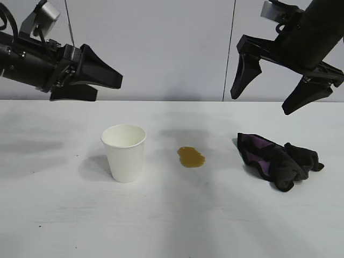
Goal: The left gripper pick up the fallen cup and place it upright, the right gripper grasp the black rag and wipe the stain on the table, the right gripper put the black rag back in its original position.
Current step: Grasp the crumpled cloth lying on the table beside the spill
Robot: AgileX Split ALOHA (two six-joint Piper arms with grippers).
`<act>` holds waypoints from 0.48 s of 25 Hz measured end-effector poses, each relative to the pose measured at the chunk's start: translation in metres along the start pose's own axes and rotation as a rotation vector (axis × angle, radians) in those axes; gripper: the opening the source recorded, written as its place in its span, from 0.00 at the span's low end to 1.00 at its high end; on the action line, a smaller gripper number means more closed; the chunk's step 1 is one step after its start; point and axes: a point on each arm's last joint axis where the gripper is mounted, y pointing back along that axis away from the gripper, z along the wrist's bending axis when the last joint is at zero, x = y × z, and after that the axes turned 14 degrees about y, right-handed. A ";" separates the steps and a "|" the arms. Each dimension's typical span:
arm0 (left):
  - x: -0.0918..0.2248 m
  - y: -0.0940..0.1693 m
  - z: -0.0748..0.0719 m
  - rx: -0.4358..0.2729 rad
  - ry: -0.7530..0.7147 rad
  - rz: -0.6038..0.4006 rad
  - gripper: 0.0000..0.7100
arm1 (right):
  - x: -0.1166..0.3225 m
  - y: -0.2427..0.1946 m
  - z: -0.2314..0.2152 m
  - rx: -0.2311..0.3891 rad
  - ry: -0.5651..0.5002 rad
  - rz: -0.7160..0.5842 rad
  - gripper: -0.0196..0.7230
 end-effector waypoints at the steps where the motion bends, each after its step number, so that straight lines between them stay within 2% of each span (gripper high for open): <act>1: -0.002 0.000 -0.004 -0.023 0.003 0.008 0.98 | -0.001 0.001 0.000 -0.003 0.012 0.004 0.92; 6: -0.004 -0.006 -0.033 -0.119 -0.095 0.053 0.98 | -0.016 0.021 0.005 -0.020 0.057 0.003 0.92; 9: -0.004 -0.007 -0.036 -0.138 -0.107 0.058 0.98 | -0.024 0.031 0.005 -0.002 0.073 -0.004 0.92; 12: -0.004 -0.007 -0.036 -0.147 -0.108 0.058 0.98 | -0.022 0.034 -0.001 0.052 0.071 0.038 0.92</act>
